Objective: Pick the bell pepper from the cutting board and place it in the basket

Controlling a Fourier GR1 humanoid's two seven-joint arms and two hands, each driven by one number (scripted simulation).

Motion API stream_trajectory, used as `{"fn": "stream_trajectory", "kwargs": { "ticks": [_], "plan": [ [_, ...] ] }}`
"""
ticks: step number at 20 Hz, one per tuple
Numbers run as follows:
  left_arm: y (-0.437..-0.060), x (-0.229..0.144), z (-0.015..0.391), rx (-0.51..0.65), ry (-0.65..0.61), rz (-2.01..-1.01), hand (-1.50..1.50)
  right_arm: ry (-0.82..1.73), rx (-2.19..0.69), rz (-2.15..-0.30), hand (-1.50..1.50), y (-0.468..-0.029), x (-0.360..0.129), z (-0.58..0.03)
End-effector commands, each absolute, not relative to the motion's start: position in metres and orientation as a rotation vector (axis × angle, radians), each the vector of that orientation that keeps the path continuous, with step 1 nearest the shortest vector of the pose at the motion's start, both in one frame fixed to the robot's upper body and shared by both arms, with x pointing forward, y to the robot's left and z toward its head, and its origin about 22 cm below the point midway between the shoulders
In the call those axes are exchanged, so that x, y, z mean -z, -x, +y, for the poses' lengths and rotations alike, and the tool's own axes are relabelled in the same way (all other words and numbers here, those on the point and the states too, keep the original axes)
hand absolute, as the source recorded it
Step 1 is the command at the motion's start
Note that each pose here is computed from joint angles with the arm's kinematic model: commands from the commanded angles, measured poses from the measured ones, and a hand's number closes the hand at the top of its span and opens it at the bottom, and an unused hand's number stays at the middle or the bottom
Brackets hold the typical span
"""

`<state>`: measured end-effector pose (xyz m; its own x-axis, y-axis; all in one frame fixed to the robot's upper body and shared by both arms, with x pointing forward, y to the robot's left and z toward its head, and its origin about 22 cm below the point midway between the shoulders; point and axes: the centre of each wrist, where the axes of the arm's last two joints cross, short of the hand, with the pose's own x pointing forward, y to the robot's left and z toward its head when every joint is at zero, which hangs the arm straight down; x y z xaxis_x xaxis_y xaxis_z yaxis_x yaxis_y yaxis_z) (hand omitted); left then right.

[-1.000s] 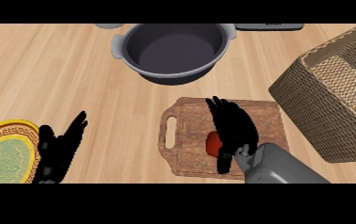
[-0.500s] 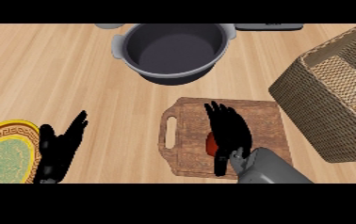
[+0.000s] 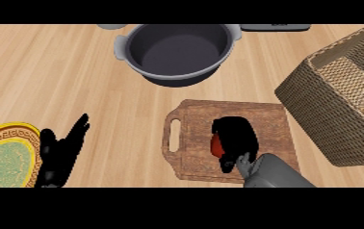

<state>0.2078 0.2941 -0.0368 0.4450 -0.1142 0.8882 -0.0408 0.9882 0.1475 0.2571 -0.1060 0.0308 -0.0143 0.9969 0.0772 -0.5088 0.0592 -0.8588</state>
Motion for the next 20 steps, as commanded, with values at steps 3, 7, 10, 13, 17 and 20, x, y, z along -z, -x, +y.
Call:
{"fn": "stream_trajectory", "kwargs": {
  "ticks": [3, 7, 10, 13, 17, 20],
  "plan": [
    [-0.196, 0.069, 0.284, 0.026, -0.152, -1.015, 0.0, 0.81, -1.491, -0.905, 1.5, -0.248, -0.022, -0.113],
    [-0.194, 0.041, 0.309, 0.021, -0.159, -1.013, 0.0, 0.819, -1.471, -0.915, 1.5, -0.245, -0.012, -0.111],
    [-0.197, 0.034, 0.294, 0.042, -0.161, -1.016, 0.0, 0.724, -1.606, -1.012, 1.5, -0.203, -0.012, -0.148],
    [-0.185, 0.05, 0.301, -0.026, -0.171, -0.981, 0.0, 0.558, -1.776, -1.138, 1.5, -0.147, -0.018, -0.161],
    [-0.169, 0.053, 0.307, -0.016, -0.186, -0.983, 0.0, 0.572, -1.828, -1.291, 1.5, -0.119, -0.032, -0.21],
    [-0.18, 0.054, 0.304, -0.052, -0.195, -0.993, 0.0, 0.587, -1.691, -1.462, 1.5, -0.106, -0.056, -0.226]
  ]
}}
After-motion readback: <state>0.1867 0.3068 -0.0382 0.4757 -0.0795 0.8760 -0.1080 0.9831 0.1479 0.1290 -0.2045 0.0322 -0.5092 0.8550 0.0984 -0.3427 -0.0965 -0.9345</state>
